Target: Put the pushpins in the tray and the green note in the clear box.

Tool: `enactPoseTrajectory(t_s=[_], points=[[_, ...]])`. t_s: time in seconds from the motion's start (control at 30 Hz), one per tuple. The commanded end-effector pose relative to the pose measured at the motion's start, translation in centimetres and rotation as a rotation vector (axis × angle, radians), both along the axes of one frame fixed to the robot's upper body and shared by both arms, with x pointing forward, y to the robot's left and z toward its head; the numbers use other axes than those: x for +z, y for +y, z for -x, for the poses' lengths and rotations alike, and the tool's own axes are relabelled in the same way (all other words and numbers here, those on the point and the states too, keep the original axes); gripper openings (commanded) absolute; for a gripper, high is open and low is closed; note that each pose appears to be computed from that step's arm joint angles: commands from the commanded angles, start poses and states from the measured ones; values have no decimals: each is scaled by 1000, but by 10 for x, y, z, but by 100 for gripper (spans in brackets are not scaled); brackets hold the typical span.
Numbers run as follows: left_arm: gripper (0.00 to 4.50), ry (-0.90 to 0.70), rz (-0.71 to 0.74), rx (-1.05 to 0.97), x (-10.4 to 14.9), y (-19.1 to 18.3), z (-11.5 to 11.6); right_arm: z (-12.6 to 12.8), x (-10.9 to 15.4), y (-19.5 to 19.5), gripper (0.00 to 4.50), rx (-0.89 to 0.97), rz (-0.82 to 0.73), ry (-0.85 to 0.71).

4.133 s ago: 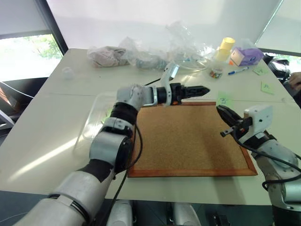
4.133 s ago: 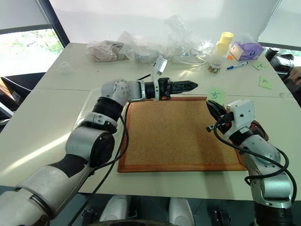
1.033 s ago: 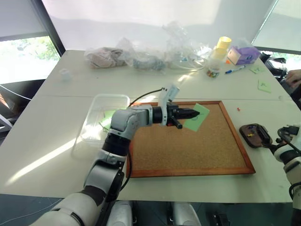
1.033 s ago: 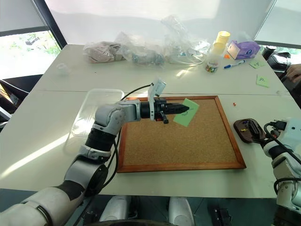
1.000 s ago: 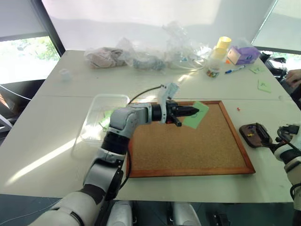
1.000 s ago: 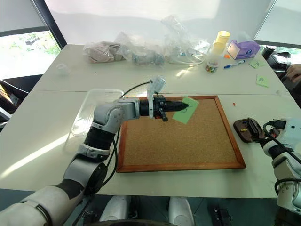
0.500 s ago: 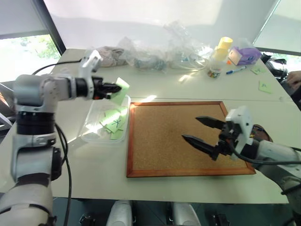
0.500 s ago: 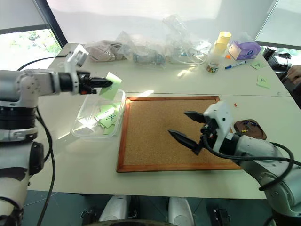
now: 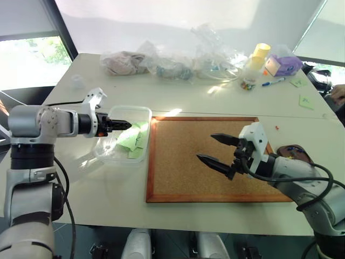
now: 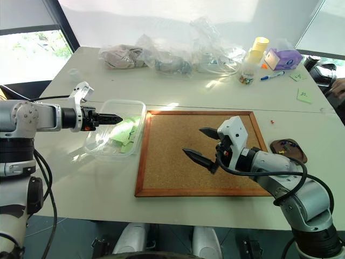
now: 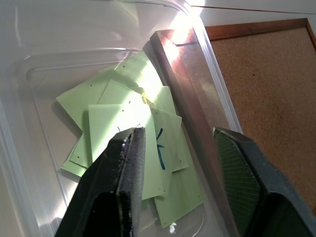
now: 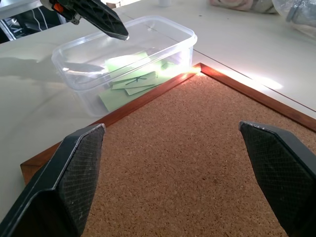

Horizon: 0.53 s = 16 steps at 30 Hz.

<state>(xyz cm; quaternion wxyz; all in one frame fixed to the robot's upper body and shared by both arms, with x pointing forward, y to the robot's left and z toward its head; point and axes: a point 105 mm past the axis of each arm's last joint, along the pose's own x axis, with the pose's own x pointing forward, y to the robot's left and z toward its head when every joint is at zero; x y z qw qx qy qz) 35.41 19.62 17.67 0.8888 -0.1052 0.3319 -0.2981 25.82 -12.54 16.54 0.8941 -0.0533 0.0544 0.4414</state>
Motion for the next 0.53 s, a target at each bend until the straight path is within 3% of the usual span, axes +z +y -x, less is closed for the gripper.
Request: enactPoseTrajectory(t_s=[0.03,0.17,0.3,0.43,0.53], points=[[436,-74,-18,-5,16,0,-3,-1,9,-4,450,-12,-8,-47],[444,-332,-38,-142,54,-13,-1,-1,9,-19,450,-82,-24,-43],[444,-555,47,-375,89,-48,24,4,15,-44,450,-201,-97,-41],[444,-580,132,-632,81,-97,63,14,16,-75,450,-349,-141,-31],[444,-555,154,-716,60,-118,75,20,13,-91,450,-423,-143,-18]])
